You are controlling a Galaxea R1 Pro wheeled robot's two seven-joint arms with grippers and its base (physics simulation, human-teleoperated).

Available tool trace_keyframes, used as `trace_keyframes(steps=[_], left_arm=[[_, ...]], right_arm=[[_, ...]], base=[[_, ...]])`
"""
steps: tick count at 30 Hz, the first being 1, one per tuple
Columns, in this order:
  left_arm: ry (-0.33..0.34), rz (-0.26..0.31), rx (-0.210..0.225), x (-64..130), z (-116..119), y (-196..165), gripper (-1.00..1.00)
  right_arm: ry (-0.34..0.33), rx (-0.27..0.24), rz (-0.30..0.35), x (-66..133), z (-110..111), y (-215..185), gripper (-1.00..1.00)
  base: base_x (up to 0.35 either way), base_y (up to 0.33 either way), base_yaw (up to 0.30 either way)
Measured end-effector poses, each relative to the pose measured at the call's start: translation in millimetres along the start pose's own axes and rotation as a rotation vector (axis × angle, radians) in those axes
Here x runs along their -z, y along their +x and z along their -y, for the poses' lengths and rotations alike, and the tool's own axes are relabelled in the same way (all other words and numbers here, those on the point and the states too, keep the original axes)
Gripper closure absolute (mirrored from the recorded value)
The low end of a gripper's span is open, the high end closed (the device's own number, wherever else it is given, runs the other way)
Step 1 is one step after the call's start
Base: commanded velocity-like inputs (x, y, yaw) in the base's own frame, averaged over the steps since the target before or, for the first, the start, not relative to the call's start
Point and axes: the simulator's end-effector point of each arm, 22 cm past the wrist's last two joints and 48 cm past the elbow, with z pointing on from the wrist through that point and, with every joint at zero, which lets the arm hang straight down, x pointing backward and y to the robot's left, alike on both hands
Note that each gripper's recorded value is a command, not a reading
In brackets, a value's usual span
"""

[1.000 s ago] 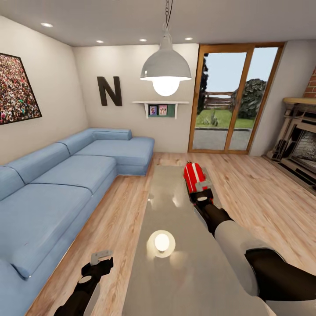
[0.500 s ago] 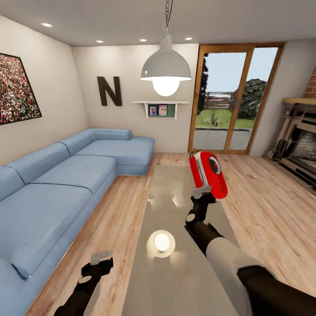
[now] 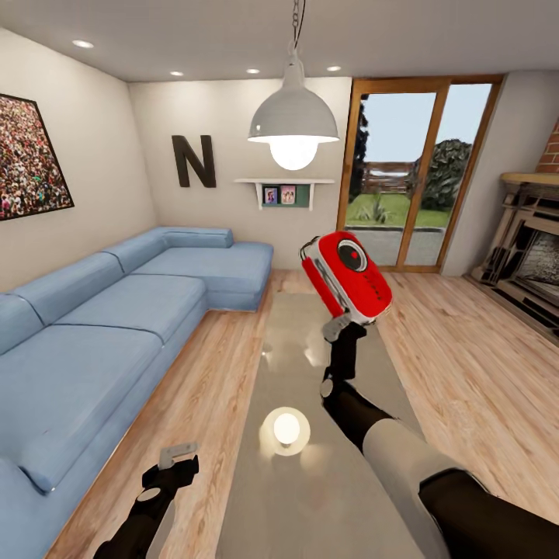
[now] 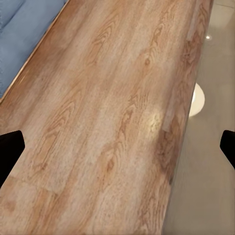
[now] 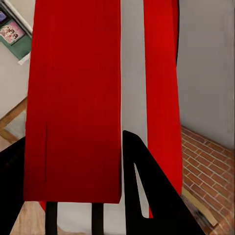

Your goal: Turn on the radio receiver that's on the table in the living room.

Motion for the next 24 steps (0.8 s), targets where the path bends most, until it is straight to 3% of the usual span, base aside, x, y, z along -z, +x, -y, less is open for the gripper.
trace_keyframes(steps=[3,6,11,19,24], left_arm=[[0.001,-0.001,0.000,-0.1,0,0,-1.00],[0.001,-0.001,0.000,-0.1,0,0,-1.00],[0.001,-0.001,0.000,-0.1,0,0,-1.00],[0.001,-0.001,0.000,-0.2,0,0,-1.00],[0.001,-0.001,0.000,-0.1,0,0,-1.00]], right_arm=[[0.007,0.034,0.013,-3.0,5,7,1.00],[-0.008,0.117,0.091,0.8,-1,-3,1.00],[-0.027,0.185,0.140,7.0,-10,-8,1.00],[-0.077,0.229,0.125,19.3,-28,10,1.00],[-0.070,0.261,0.106,32.7,-33,28,1.00]], base=[[0.000,0.000,0.000],[0.000,0.000,0.000],[0.000,0.000,0.000],[0.000,0.000,0.000],[0.000,0.000,0.000]])
